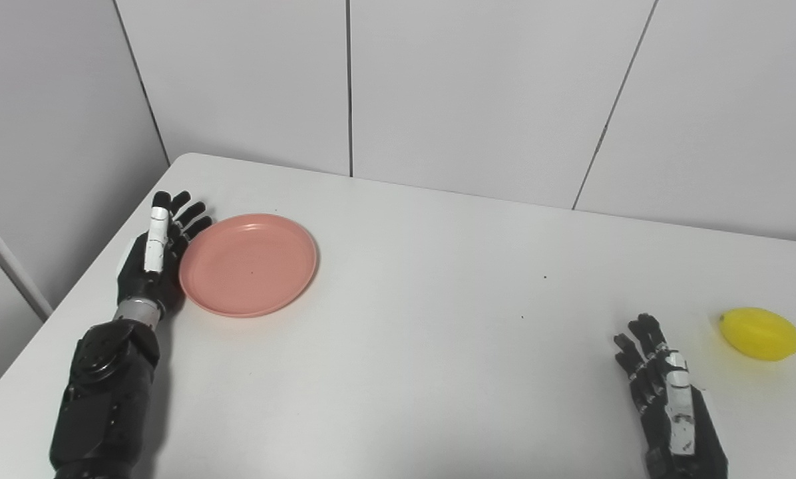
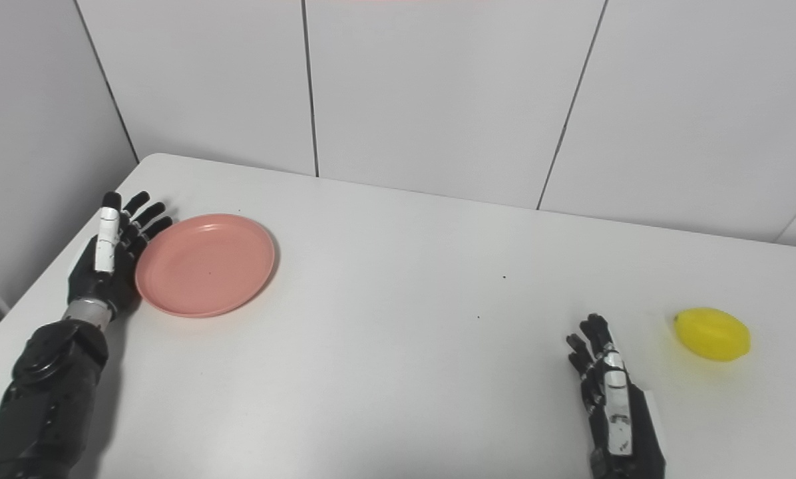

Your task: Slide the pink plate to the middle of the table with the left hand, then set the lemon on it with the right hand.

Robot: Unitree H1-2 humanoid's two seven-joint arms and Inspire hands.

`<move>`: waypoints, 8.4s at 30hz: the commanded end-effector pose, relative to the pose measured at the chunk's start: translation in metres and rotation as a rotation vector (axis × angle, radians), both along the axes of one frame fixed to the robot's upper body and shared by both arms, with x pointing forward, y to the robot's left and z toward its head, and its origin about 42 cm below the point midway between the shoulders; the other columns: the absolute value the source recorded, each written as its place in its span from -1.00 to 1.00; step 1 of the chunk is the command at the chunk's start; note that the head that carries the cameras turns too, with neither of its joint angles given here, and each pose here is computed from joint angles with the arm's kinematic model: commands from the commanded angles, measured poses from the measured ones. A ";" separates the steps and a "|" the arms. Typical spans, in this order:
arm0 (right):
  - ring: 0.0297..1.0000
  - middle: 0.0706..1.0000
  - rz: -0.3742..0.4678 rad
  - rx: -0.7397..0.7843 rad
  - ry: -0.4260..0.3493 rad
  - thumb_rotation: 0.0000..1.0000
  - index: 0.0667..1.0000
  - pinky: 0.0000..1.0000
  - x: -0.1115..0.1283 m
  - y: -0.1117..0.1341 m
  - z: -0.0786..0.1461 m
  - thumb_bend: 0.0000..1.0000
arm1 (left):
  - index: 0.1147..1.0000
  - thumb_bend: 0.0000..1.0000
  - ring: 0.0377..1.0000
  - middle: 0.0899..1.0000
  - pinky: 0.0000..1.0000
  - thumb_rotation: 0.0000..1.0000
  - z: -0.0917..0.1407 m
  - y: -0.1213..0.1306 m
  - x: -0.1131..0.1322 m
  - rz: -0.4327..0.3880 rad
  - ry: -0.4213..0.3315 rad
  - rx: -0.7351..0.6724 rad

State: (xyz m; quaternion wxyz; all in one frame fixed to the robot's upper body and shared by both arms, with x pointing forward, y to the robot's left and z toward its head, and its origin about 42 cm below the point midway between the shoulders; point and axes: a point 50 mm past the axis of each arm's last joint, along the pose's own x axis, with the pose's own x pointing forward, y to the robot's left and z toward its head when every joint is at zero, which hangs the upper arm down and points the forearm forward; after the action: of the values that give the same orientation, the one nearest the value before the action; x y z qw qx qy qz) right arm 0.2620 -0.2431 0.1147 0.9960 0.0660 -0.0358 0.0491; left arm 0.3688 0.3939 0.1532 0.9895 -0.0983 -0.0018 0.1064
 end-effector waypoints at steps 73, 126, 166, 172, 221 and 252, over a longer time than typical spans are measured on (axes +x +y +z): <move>0.82 0.91 0.035 0.034 0.030 0.92 0.89 0.91 -0.004 0.028 -0.003 0.57 | 0.77 0.80 0.69 0.68 0.68 0.77 -0.024 -0.149 0.007 -0.156 0.088 -0.026; 0.80 0.88 0.034 0.031 0.032 0.86 0.85 0.85 -0.005 0.052 0.005 0.57 | 0.82 0.69 0.83 0.80 0.88 0.81 -0.018 -0.249 0.011 -0.293 0.056 -0.121; 0.79 0.87 0.039 0.053 0.043 0.78 0.84 0.85 0.005 0.090 0.006 0.56 | 0.91 0.68 0.88 0.85 0.94 0.77 -0.018 -0.242 0.014 -0.383 0.077 -0.167; 0.78 0.86 0.035 0.045 0.042 0.77 0.83 0.84 0.006 0.089 0.004 0.57 | 0.93 0.69 0.89 0.86 0.95 0.78 -0.022 -0.241 0.013 -0.380 0.082 -0.148; 0.67 0.71 -0.419 -1.100 -0.447 0.63 0.67 0.48 0.046 -0.042 0.138 0.54 | 0.93 0.67 0.90 0.85 1.00 0.77 -0.036 -0.244 0.013 -0.407 0.111 -0.190; 0.51 0.43 -0.537 -1.460 -0.225 0.60 0.35 0.60 0.090 -0.122 0.108 0.56 | 0.95 0.64 0.90 0.84 1.00 0.78 -0.033 -0.236 0.013 -0.424 0.126 -0.193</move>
State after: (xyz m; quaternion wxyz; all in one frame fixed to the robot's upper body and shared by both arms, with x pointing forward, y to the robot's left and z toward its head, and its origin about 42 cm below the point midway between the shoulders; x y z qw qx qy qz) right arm 0.3426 -0.3571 0.1986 0.7682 -0.6205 -0.0838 -0.1336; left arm 0.3878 0.1549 0.1376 0.9759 -0.1872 0.0402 -0.1045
